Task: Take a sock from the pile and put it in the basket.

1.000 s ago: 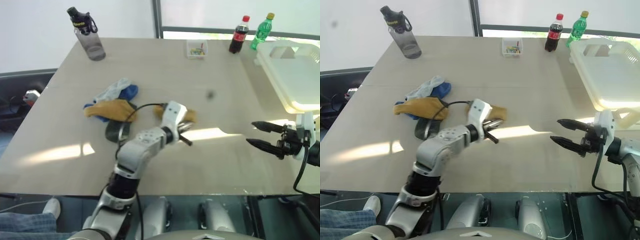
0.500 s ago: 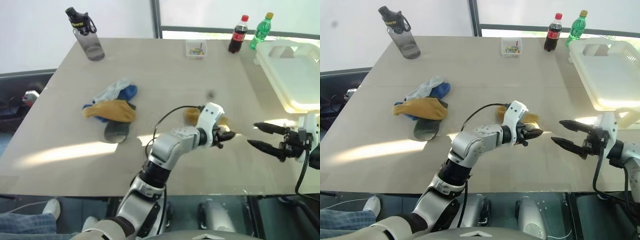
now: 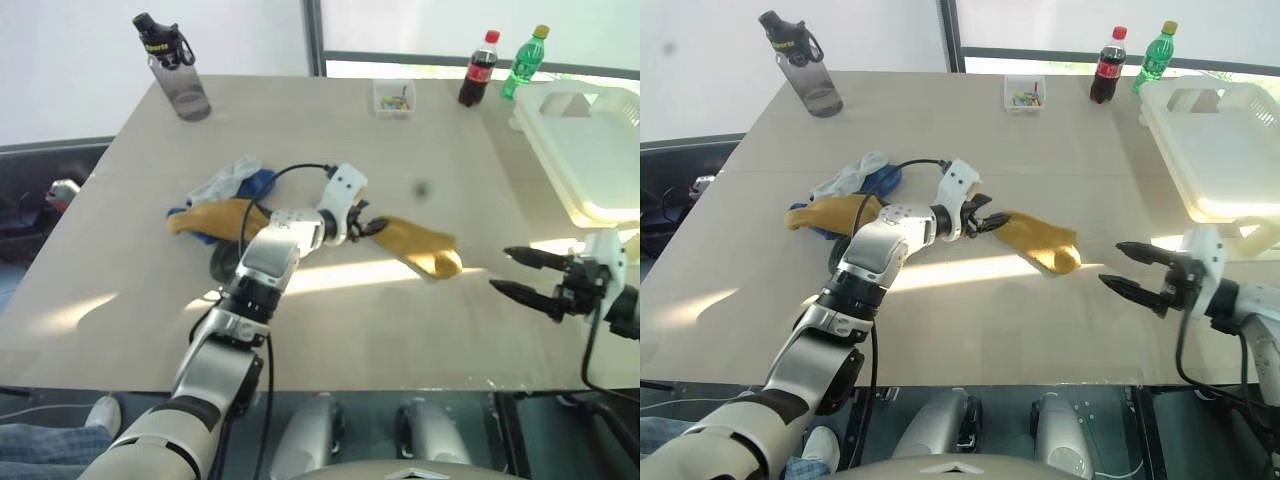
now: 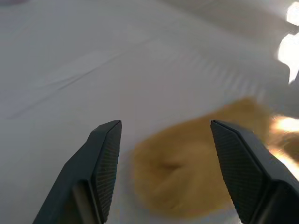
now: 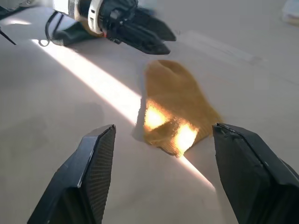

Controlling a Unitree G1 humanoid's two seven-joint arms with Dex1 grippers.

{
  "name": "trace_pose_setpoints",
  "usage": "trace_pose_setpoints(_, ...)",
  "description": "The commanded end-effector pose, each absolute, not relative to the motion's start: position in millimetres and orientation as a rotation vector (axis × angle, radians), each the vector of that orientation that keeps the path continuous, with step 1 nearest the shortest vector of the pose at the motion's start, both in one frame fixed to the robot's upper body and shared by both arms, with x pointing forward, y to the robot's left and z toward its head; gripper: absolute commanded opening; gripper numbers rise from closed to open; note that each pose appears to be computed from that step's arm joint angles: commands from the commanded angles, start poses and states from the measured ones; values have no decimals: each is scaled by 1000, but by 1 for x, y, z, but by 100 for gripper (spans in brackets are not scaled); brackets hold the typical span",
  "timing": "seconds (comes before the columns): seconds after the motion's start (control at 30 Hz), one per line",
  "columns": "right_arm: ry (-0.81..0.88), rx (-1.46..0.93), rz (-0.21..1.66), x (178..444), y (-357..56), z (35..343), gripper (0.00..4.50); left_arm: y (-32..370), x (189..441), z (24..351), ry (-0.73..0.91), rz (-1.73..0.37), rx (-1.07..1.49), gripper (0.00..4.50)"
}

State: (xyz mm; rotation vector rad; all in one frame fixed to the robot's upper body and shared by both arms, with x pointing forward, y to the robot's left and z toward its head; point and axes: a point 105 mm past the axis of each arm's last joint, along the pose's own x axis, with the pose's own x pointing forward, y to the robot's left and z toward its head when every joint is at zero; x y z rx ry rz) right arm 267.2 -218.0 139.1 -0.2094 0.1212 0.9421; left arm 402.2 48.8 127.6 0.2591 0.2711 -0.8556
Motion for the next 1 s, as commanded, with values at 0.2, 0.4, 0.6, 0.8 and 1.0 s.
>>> trace_pose_setpoints(0.2, 124, -274, 898, 281, -192, 131, 343, 43, 403, 112, 277, -991, 334, 324)
trace_pose_setpoints(0.4, 153, -306, 822, 292, -194, 123, 343, 49, 382, 112, 313, -1048, 330, 324)
trace_pose_setpoints(0.6, 254, -329, 726, 304, -197, 101, 343, 63, 353, 115, 323, -985, 298, 324)
trace_pose_setpoints(0.8, 309, -270, 780, 296, -182, 90, 343, 72, 323, 110, 372, -944, 254, 324)
trace_pose_setpoints(1.0, 316, -199, 867, 286, -173, 92, 343, 79, 304, 107, 408, -933, 220, 324)
